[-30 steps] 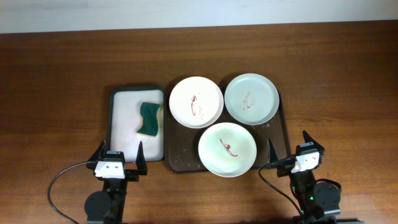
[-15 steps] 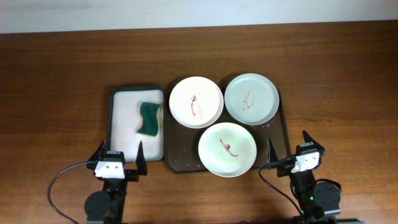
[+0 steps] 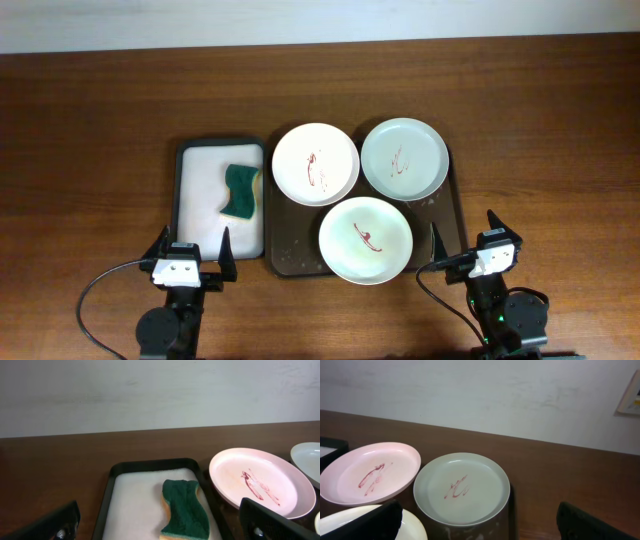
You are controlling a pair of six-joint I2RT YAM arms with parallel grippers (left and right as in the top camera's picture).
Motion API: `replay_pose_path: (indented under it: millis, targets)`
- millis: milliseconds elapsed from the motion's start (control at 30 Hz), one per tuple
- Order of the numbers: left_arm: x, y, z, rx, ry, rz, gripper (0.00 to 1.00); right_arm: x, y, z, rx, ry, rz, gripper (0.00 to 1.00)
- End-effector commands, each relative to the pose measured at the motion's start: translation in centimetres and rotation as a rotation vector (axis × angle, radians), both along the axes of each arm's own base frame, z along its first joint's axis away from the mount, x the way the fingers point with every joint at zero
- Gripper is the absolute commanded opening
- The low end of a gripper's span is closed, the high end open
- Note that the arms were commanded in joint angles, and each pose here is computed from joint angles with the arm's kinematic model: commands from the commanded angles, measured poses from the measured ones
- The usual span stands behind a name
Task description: Clean dirty plates on tray and stack at the side
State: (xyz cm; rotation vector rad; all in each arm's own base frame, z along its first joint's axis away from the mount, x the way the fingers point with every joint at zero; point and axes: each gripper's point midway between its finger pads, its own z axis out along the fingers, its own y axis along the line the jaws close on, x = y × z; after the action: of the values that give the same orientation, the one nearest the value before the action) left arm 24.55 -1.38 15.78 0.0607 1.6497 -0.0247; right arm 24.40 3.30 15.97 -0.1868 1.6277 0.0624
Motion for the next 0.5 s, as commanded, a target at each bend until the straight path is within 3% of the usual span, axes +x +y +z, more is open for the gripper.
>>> replay_pose_path:
  millis: [0, 167, 467]
  targets:
    - [0.0, -0.1, -0.2, 0.019, 0.000, -0.007, 0.99, -0.2, -0.5, 1.7, 0.046, -0.023, -0.031, 0.99]
    - [0.0, -0.1, -0.2, 0.019, 0.000, -0.007, 0.99, -0.2, -0.6, 2.4, 0.051, 0.080, -0.036, 0.99]
    - [0.0, -0.1, -0.2, 0.019, 0.000, -0.007, 0.99, 2.0, 0.4, 3.6, 0.029, 0.404, -0.002, 0.99]
